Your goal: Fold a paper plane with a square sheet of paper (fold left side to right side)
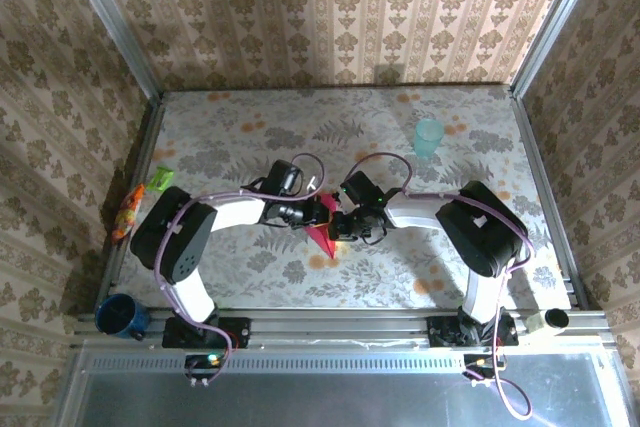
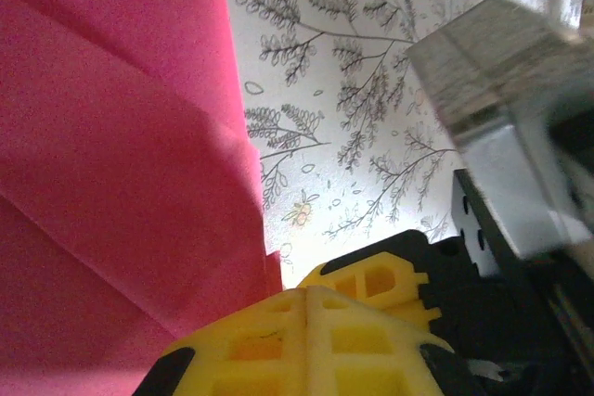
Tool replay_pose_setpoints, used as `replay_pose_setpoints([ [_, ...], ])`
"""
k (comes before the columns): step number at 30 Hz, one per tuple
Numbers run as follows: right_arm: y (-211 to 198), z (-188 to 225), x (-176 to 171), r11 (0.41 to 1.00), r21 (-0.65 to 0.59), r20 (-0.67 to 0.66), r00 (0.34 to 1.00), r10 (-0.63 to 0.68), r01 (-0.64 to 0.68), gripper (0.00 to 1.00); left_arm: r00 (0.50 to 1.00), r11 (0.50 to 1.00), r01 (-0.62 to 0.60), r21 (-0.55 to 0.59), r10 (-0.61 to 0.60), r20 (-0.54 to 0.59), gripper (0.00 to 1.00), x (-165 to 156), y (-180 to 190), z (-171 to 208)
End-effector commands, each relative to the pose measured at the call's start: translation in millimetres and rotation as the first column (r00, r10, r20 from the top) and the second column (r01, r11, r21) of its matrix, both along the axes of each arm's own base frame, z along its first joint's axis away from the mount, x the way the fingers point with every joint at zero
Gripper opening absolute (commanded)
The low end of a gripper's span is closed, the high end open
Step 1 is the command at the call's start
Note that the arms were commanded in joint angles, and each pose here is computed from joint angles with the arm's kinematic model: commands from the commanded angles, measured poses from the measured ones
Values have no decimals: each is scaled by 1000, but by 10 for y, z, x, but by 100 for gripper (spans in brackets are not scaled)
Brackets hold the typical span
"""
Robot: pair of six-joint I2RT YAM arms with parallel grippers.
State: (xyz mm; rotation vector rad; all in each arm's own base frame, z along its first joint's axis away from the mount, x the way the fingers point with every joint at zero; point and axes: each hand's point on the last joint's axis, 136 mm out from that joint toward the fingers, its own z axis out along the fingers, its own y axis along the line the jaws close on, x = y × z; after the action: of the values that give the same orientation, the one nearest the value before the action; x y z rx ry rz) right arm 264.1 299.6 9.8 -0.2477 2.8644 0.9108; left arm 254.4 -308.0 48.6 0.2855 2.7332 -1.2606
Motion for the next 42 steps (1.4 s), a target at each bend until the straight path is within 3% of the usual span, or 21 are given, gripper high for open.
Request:
replay_pose_setpoints([
  [1,-695,-651,-404,939,-345,-128,990,-52,5,0,999,1000,-14,11,14,-36,0,-5,-10,-98],
  [16,-882,-703,-483,890,-453,-151,988,-13,-57,0,997,989,-52,135,60,-57,0,41,138,-459],
  [33,-970,-773,-543,872,-485,-166,986,-8,-75,0,991,984,-130,122,126,35,0,811,386,-398],
  [42,-941,-763,-539,882,-466,-167,986,-7,-73,0,979,969,-203,140,197,60,0,1224,695,-473],
])
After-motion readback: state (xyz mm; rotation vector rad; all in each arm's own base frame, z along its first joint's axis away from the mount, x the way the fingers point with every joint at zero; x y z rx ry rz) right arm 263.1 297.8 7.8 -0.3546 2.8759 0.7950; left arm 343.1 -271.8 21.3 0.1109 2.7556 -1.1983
